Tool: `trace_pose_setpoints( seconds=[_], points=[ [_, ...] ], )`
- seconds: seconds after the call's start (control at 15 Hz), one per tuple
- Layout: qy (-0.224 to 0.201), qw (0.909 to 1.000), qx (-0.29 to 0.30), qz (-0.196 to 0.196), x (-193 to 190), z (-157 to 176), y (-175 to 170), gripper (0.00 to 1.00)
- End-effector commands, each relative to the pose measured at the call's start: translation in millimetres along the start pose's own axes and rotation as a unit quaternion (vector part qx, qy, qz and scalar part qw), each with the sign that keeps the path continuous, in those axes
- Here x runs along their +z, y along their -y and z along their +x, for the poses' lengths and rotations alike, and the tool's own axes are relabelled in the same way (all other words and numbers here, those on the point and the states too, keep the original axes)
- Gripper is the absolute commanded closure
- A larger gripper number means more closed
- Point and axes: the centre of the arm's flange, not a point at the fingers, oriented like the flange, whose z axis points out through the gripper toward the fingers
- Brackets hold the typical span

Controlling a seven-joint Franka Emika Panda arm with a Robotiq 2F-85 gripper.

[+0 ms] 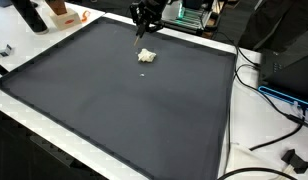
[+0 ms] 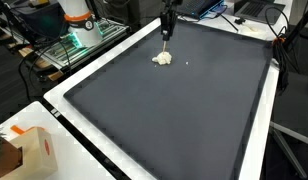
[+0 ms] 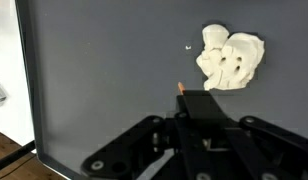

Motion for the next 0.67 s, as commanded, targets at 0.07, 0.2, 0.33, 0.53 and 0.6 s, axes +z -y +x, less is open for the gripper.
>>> trace_pose_setpoints(
  seconds=[0.07, 0.2, 0.33, 0.53, 0.6],
  points=[
    [0.005, 0.9984, -0.021, 0.053, -13.2, -18.3, -8.9, 0.97],
    [0.007, 0.9966, -0.032, 0.075, -18.8, -19.7, -9.5, 0.97],
    [0.009, 0.995, -0.04, 0.091, -23.5, -20.3, -10.6, 0.97],
    [0.009, 0.9915, -0.055, 0.118, -30.6, -23.2, -11.2, 0.97],
    [0.009, 0.9901, -0.059, 0.128, -32.5, -24.2, -11.6, 0.97]
  ],
)
